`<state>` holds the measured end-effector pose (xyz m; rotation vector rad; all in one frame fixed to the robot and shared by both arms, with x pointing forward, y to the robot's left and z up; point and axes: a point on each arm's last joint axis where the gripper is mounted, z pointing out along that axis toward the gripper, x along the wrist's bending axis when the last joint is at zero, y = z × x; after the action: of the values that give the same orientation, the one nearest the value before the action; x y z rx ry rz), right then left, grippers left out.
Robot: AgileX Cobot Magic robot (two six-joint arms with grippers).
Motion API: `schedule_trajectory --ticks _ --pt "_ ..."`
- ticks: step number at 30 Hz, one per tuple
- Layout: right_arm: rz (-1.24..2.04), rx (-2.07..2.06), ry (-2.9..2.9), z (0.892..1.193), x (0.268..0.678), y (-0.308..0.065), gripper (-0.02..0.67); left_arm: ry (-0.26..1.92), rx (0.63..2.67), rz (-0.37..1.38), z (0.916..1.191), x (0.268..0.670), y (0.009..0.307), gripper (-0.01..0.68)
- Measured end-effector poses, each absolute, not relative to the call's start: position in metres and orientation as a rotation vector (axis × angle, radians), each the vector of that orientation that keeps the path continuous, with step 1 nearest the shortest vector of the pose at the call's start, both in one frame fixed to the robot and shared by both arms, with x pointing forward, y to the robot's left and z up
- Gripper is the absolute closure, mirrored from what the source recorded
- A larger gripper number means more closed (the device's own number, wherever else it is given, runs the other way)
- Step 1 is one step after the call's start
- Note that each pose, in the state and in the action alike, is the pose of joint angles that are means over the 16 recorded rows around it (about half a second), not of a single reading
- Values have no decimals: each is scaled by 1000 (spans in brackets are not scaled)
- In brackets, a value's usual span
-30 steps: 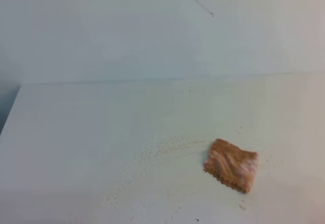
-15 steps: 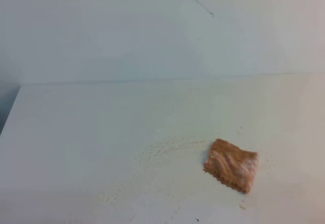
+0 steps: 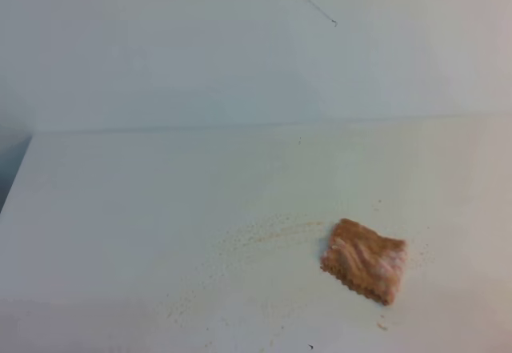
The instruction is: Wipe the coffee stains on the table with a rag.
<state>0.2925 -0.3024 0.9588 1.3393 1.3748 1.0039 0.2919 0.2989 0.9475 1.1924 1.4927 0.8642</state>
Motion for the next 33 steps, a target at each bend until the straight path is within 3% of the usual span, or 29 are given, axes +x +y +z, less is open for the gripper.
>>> schedule_trajectory --ticks 33 --pt "1005 1339 1374 959 292 -302 651 1494 1194 864 947 292 299 674"
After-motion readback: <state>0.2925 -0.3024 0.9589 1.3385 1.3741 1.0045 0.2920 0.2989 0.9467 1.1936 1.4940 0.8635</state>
